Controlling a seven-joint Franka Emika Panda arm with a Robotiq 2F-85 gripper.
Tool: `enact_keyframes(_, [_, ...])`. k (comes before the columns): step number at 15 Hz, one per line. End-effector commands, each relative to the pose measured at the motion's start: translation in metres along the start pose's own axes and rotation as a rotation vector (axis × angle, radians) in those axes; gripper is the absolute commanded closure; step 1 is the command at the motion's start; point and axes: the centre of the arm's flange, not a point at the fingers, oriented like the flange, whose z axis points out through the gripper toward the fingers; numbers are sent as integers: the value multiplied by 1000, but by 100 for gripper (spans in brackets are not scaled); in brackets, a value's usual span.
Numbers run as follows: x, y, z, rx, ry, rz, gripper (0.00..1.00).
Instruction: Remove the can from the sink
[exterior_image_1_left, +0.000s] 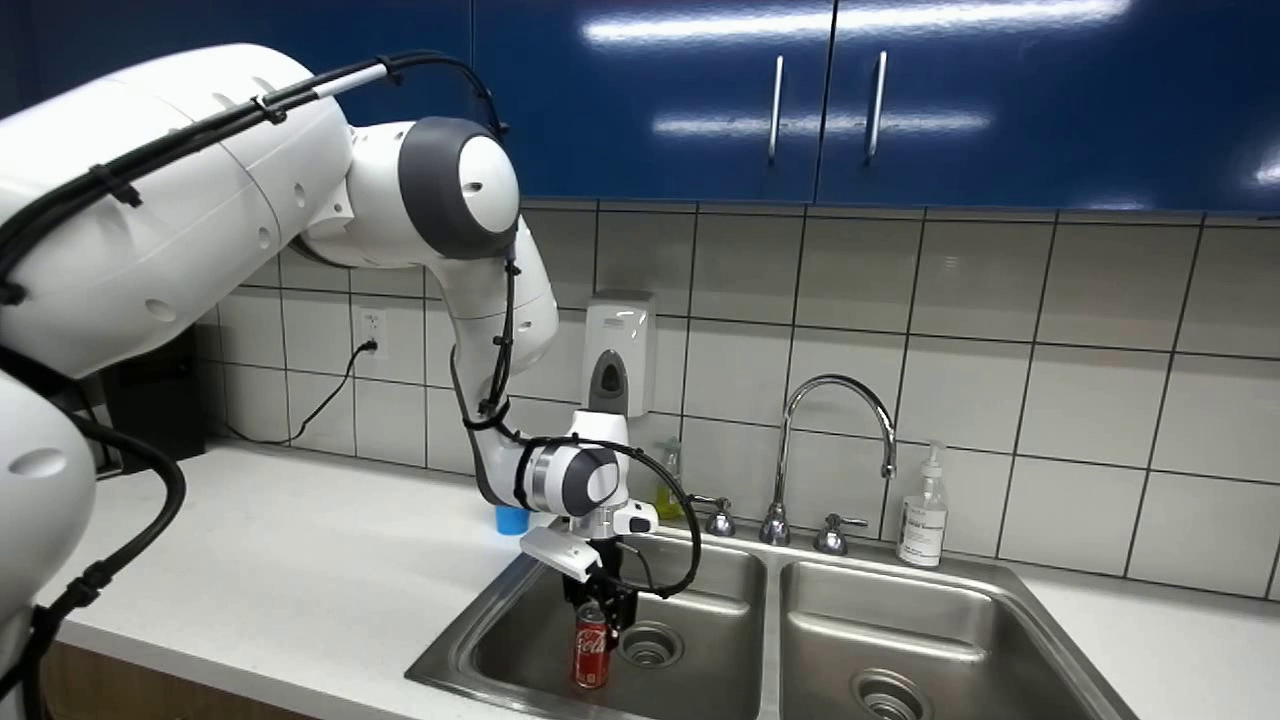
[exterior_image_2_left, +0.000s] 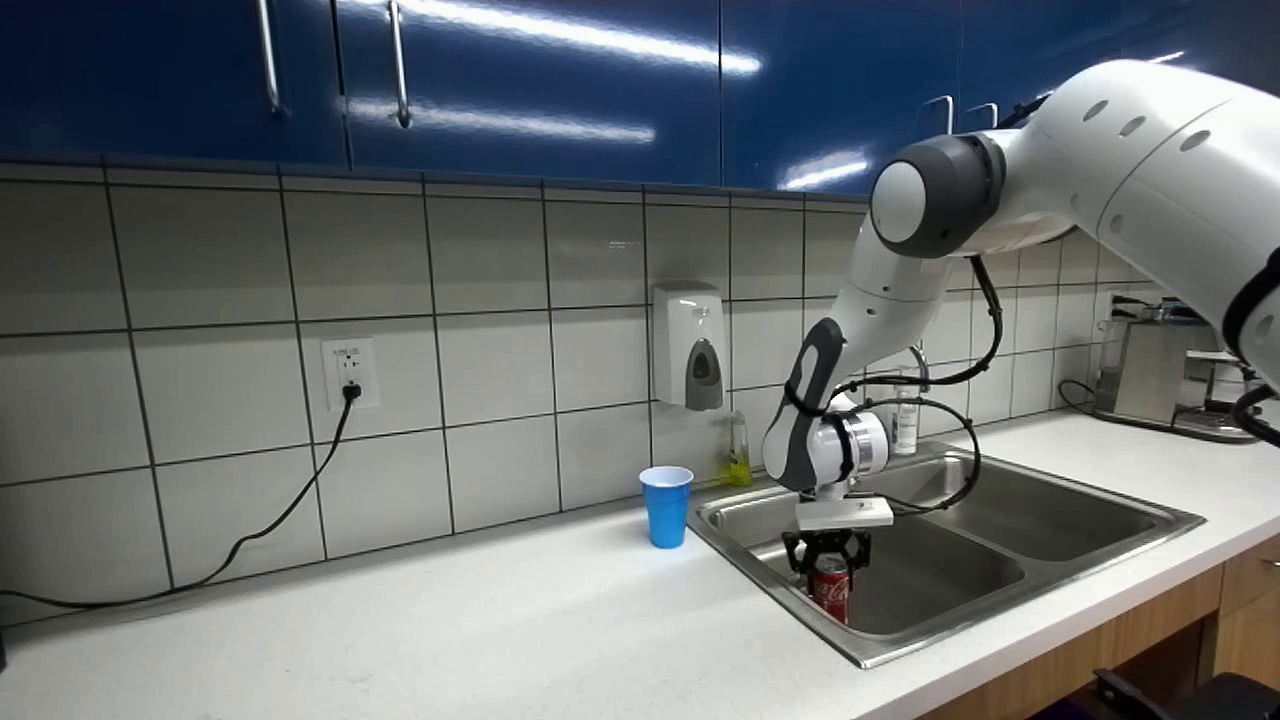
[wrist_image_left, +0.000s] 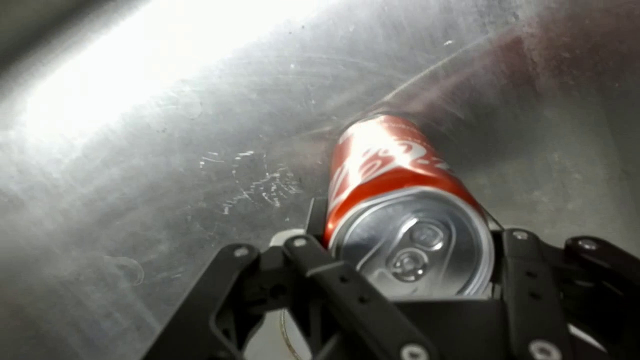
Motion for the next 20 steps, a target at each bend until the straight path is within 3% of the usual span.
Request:
enact_keyframes(1, [7,4,0,-23,-43,5,61])
enact_keyframes(11, [7,-8,-44,3,7,-7,61])
enact_keyframes(20, [13,5,-81,0,44,18,61])
